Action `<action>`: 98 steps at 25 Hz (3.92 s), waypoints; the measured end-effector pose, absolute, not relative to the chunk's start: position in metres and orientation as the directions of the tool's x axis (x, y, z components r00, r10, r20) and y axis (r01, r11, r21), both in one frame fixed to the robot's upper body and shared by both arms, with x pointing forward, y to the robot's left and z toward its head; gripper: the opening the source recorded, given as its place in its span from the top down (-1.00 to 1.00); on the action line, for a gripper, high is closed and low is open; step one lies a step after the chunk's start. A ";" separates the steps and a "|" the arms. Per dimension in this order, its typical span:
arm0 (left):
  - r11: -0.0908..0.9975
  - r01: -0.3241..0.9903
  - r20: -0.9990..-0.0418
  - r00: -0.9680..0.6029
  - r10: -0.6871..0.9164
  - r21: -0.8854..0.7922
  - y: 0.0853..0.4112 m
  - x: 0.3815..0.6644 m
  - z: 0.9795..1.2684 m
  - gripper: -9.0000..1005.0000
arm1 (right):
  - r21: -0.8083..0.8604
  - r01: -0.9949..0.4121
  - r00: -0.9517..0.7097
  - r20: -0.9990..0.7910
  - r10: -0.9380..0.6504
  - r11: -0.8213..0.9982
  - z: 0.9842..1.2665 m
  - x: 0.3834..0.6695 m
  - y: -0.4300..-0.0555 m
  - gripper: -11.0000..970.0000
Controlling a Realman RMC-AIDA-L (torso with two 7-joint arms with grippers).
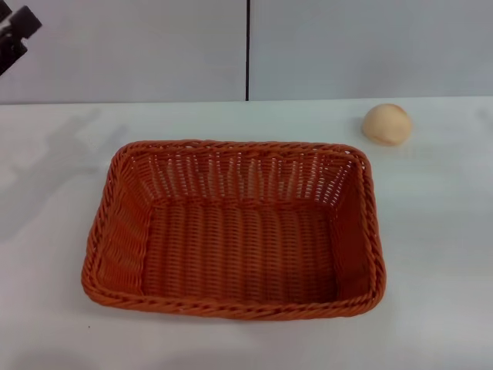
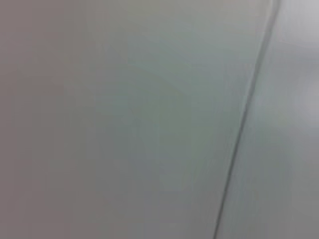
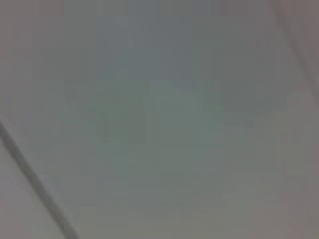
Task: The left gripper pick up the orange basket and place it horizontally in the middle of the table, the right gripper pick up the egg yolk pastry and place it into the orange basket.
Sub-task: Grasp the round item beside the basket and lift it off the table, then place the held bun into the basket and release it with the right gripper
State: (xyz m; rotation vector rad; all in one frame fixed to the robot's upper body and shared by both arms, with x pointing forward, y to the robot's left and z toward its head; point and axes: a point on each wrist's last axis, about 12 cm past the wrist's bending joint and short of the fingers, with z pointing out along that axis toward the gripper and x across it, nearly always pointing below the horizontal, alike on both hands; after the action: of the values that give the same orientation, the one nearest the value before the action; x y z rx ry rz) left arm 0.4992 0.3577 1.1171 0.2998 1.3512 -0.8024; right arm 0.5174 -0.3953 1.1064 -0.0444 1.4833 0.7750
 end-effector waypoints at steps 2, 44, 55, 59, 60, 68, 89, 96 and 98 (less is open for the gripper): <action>0.711 0.673 -0.934 0.084 -0.346 -0.203 0.355 0.495 1.116 -0.36 | 0.456 -0.508 -0.252 -0.890 0.380 0.731 1.123 0.529 -0.402 -0.11; 0.659 0.726 -0.914 0.108 -0.391 -0.196 0.324 0.503 1.102 -0.35 | 0.025 -0.630 -0.605 -0.642 -0.471 0.776 1.106 0.646 -0.243 0.04; 0.650 0.727 -0.908 0.088 -0.410 -0.223 0.317 0.505 1.097 -0.35 | -0.002 -0.608 -0.623 -0.620 -0.478 0.794 1.102 0.644 -0.256 0.08; 0.645 0.730 -0.906 0.086 -0.414 -0.225 0.315 0.507 1.098 -0.35 | -0.036 -0.600 -0.619 -0.612 -0.492 0.799 1.100 0.644 -0.261 0.13; 0.643 0.732 -0.906 0.086 -0.415 -0.225 0.314 0.508 1.098 -0.35 | -0.043 -0.599 -0.618 -0.611 -0.495 0.800 1.099 0.644 -0.262 0.18; 0.634 0.736 -0.902 0.076 -0.424 -0.236 0.309 0.513 1.098 -0.35 | -0.079 -0.580 -0.605 -0.625 -0.493 0.811 1.100 0.643 -0.268 0.45; 0.641 0.726 -0.905 0.060 -0.422 -0.250 0.303 0.519 1.095 -0.35 | -0.026 -0.817 0.026 -1.000 -0.008 0.576 1.182 0.585 -0.264 0.73; 0.648 0.718 -0.902 0.065 -0.427 -0.255 0.303 0.519 1.094 -0.35 | -0.025 -0.948 0.049 -0.996 0.069 0.317 1.185 0.573 -0.225 0.82; 0.650 0.716 -0.901 0.066 -0.429 -0.257 0.304 0.519 1.094 -0.35 | -0.018 -0.972 0.021 -1.000 0.011 0.236 1.180 0.571 -0.205 0.82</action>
State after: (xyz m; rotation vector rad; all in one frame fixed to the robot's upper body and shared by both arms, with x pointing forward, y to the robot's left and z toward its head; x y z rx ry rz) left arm 0.5193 0.3038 1.0945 0.2852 1.2278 -0.8805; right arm 0.5710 -0.2055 1.1800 -1.0319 1.2885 1.0248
